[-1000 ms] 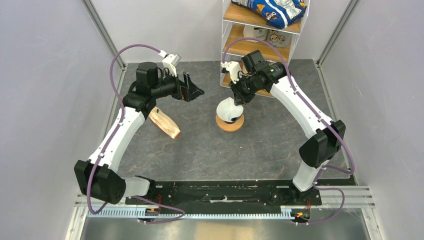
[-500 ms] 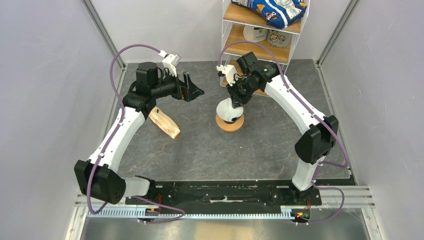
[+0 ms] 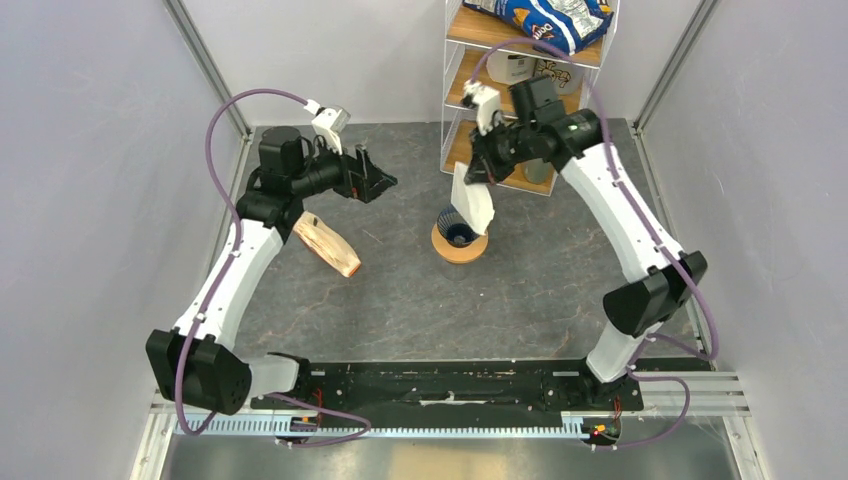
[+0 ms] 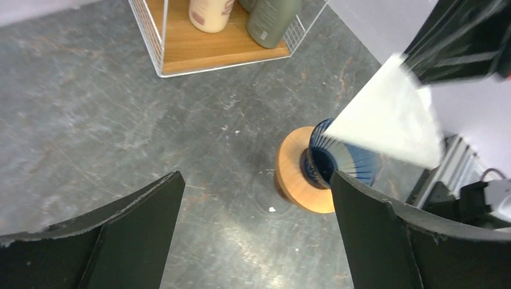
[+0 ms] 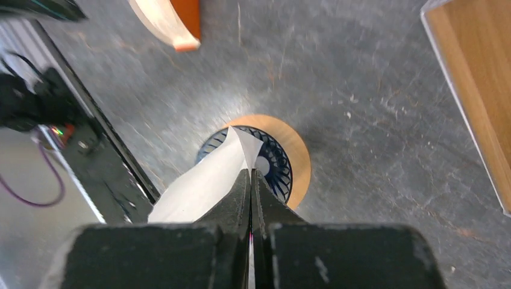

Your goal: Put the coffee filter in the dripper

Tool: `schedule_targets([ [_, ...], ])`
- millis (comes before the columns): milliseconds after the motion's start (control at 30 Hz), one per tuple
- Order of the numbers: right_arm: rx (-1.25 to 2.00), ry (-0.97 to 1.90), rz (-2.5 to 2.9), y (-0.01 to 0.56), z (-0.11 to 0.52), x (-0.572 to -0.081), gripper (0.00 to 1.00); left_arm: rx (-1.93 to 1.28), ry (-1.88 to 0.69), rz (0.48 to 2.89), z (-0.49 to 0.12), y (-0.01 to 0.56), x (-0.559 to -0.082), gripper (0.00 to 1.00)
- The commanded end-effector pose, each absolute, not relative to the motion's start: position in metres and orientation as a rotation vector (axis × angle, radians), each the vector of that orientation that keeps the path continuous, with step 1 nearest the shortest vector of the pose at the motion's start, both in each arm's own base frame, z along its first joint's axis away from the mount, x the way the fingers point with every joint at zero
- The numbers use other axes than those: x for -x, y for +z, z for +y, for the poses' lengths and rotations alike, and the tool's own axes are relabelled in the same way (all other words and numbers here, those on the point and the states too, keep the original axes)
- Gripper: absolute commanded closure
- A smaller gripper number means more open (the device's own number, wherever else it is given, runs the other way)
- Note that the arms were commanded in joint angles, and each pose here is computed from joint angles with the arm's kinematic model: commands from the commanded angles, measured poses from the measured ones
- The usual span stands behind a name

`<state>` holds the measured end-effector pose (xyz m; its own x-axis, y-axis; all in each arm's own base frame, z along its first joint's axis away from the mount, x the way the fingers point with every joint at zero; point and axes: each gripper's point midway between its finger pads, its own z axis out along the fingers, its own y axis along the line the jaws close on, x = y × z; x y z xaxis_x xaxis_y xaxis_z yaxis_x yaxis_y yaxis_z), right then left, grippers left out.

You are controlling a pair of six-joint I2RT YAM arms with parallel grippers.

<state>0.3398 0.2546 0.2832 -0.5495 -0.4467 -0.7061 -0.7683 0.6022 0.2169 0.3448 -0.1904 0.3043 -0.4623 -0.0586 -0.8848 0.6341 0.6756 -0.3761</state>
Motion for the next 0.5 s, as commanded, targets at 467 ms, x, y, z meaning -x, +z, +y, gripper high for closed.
schedule_targets([
  [467,0.592,1.439,1.92,0.428,0.285,-0.303,1.0,-1.163,-0.358,1.205,-0.23,0.32,-0.302,0.0],
])
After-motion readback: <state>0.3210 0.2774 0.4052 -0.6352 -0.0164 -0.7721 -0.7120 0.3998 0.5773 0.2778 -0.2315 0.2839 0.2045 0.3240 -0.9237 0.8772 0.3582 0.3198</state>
